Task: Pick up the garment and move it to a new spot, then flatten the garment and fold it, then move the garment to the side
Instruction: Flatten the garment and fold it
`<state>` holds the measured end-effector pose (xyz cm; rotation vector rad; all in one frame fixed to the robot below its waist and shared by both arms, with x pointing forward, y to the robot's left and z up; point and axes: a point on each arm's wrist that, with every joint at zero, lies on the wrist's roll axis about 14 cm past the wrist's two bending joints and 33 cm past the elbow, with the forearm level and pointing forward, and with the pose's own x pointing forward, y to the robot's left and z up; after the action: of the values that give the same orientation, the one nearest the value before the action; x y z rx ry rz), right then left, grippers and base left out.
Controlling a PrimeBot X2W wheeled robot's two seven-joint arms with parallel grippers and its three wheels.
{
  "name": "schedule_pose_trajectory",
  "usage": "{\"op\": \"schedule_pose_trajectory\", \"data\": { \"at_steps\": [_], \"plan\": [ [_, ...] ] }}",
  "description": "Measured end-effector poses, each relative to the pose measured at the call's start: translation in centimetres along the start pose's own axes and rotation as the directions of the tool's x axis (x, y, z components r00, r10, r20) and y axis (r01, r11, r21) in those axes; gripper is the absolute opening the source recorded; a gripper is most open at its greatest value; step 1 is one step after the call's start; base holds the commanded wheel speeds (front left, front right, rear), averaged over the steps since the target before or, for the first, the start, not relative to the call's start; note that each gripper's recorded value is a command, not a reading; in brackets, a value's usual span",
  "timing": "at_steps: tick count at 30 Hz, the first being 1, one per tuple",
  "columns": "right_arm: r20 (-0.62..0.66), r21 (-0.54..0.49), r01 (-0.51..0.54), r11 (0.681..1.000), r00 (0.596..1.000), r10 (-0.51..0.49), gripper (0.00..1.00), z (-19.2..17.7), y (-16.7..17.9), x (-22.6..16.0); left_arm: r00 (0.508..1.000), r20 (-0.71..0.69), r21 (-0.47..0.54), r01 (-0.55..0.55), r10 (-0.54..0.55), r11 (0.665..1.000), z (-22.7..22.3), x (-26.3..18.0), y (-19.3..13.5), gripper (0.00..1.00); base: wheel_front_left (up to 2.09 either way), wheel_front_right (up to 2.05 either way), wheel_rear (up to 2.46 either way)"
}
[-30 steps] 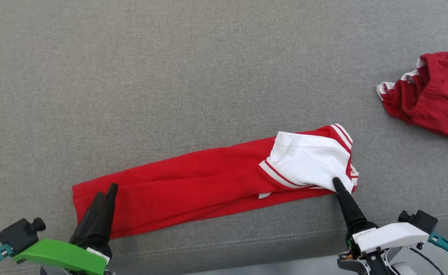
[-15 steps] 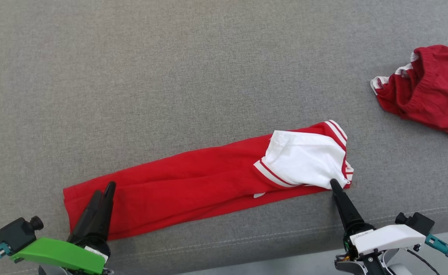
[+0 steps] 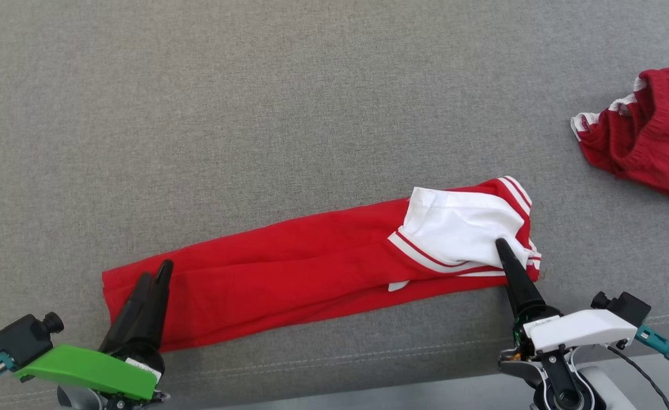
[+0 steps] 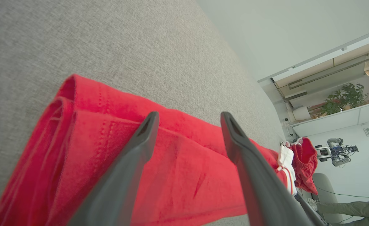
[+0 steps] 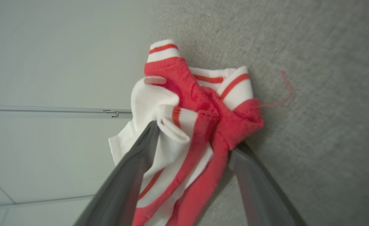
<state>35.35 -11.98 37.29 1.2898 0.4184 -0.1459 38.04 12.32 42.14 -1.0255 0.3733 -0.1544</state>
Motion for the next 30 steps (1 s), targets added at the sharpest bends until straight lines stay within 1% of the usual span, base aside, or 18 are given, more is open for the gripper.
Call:
{"op": "schedule_pose_trajectory", "data": {
  "at_steps": [10, 11, 12, 13, 14, 17, 26, 30],
  "plan": [
    [-0.027, 0.033, -0.02, 0.999, 0.999, 0.021, 1.0, -0.9, 0.9, 0.9, 1.0, 0.011, 0.002, -0.01, 0.01, 1.0, 0.3, -0.1, 0.3, 1.0, 0.0, 0.0, 0.0],
    [-0.024, 0.035, -0.024, 0.999, 0.999, 0.025, 0.91, -0.8, 1.1, 1.0, 1.0, 0.01, 0.001, -0.009, 0.009, 1.0, 0.3, 0.0, 0.2, 1.0, 0.0, 0.0, 0.0],
    [-0.023, 0.035, -0.028, 0.999, 0.999, 0.029, 0.46, -0.8, 1.2, 1.1, 1.0, 0.01, 0.0, -0.007, 0.007, 1.0, 0.3, 0.0, 0.2, 1.0, 0.0, 0.0, 0.0],
    [-0.022, 0.035, -0.032, 0.999, 0.999, 0.033, 0.2, -0.8, 1.4, 1.2, 1.0, 0.009, 0.0, -0.006, 0.006, 1.0, 0.2, 0.0, 0.1, 1.0, 0.0, 0.0, 0.0],
    [-0.021, 0.032, -0.034, 0.999, 0.999, 0.035, 0.0, -0.7, 1.4, 1.3, 1.0, 0.009, -0.001, -0.004, 0.004, 1.0, 0.2, 0.0, 0.0, 1.0, 0.0, 0.0, 0.0],
    [-0.019, 0.016, -0.036, 0.999, 0.999, 0.036, 0.0, -0.5, 1.4, 1.4, 1.0, 0.012, -0.001, 0.0, 0.0, 1.0, 0.3, 0.0, -0.1, 1.0, 0.0, 0.0, 0.0],
    [0.013, -0.094, -0.047, 0.995, 0.999, 0.048, 0.0, 1.7, 1.3, 1.3, 0.999, 0.037, -0.009, 0.024, -0.024, 1.0, 0.6, -0.2, -1.1, 1.0, 0.0, 0.0, 0.0],
    [0.044, -0.15, -0.041, 0.988, 0.998, 0.048, 0.0, 3.4, 1.0, 1.1, 0.999, 0.029, 0.025, 0.044, -0.044, 0.999, 0.3, -0.5, -1.7, 1.0, 0.0, 0.0, 0.0]
  ]
}}
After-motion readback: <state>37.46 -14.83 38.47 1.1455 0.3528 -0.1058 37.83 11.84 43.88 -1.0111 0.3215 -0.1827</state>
